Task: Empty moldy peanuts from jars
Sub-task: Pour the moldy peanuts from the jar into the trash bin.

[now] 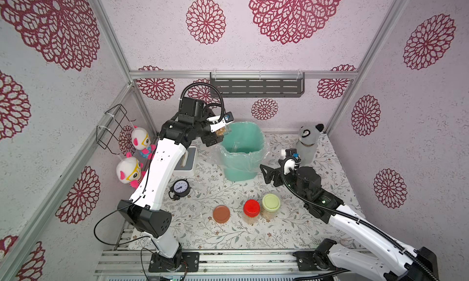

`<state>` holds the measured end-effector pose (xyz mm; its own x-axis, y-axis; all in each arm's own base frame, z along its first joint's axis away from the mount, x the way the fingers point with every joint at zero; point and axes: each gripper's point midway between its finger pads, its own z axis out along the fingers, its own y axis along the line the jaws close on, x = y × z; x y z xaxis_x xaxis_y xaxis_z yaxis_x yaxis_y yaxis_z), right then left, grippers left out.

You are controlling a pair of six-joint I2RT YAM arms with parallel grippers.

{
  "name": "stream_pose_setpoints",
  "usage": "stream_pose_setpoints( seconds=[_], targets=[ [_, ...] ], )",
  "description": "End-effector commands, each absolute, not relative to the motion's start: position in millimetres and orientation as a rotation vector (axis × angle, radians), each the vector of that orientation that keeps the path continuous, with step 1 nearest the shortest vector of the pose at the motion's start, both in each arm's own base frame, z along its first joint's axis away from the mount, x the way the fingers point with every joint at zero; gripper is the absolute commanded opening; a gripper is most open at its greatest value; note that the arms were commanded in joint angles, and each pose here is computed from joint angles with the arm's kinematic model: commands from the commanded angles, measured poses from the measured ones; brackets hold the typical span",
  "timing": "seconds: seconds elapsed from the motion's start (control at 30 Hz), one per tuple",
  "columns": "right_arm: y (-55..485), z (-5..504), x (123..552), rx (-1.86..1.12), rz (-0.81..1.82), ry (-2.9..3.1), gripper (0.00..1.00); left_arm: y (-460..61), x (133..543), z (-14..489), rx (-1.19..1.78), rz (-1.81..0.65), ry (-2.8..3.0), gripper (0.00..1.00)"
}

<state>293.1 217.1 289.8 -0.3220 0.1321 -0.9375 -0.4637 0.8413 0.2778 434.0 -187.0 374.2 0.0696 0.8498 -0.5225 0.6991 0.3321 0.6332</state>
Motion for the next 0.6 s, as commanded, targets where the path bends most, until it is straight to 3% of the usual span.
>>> stream_pose_setpoints(
  seconds=[0.0,0.57],
  targets=[
    [217.5,302.5,295.9,-0.230,0.637,1.761,0.99,-192.6,444.4,404.6,1.424,0.344,1.541,0.00],
    [222.7,276.6,299.1,-0.253,0.632,1.791,0.99,-221.6,483.4,377.4,1.660,0.848,1.369,0.00]
  ],
)
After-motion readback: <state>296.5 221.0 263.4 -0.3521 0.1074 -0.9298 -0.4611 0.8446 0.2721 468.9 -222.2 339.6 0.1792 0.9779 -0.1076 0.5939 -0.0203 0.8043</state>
